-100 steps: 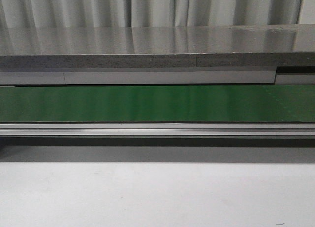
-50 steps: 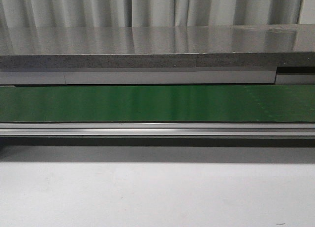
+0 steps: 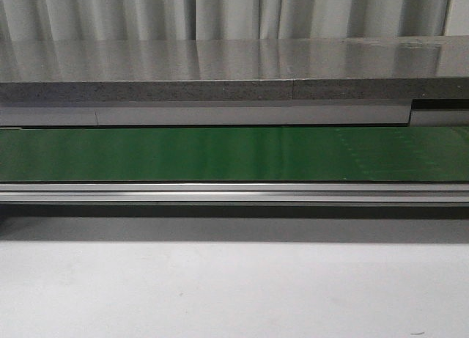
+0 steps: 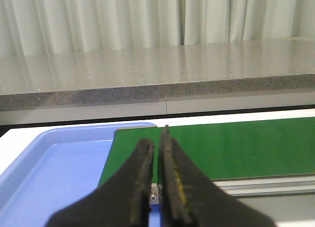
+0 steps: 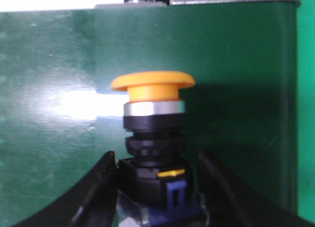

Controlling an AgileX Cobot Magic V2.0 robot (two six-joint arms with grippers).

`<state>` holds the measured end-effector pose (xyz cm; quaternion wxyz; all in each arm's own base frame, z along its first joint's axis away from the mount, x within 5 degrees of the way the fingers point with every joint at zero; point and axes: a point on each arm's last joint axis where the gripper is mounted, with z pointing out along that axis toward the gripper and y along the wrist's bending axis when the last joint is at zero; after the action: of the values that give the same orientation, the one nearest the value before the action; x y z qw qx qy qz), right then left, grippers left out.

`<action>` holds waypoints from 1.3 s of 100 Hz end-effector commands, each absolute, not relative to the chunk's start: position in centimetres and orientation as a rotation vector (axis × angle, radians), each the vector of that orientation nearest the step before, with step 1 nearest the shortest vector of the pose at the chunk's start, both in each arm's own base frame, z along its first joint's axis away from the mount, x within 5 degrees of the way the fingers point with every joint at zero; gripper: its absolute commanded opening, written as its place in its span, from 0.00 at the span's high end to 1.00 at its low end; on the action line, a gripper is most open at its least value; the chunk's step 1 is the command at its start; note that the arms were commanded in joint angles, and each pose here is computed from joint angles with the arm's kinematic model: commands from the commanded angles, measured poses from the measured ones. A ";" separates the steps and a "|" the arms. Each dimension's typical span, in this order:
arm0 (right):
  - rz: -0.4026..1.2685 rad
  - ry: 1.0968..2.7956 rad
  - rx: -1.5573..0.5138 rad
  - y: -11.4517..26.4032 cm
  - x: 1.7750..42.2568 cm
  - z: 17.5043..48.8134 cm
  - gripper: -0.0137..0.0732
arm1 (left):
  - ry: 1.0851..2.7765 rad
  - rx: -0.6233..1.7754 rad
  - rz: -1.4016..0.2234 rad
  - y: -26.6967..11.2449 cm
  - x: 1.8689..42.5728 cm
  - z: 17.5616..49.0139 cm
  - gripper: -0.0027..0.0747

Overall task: Move button from right to left
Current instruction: 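Lift the button and carry it over the green conveyor belt, then set the button down on the belt and open the right gripper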

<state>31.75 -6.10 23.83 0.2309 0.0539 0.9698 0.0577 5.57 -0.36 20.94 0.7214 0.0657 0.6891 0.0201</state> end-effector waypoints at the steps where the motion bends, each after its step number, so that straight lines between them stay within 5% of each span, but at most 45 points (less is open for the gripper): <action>1: 0.146 2.589 0.141 -6.1 32.0 25.5 0.75 | 1.448 0.140 0.024 -0.5 5.4 20.5 0.96; 26: 0.147 2.590 0.141 -6.1 32.0 25.4 0.72 | 1.448 0.140 0.024 -0.5 5.4 20.5 0.96; 62: 0.150 2.599 0.138 -6.1 31.9 25.4 0.22 | 1.448 0.140 0.024 -0.5 5.4 20.5 0.96; 92: 0.117 2.520 0.138 -6.1 31.7 26.9 0.21 | 1.448 0.140 0.024 -0.5 5.4 20.5 0.96; 130: 0.021 2.226 0.101 -5.4 28.1 34.4 0.21 | 1.448 0.140 0.024 -0.5 5.4 20.5 0.96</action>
<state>29.26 -5.62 30.64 0.3623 0.0462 0.9305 0.0263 5.57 -0.36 20.94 0.7214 0.0659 0.6891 0.0203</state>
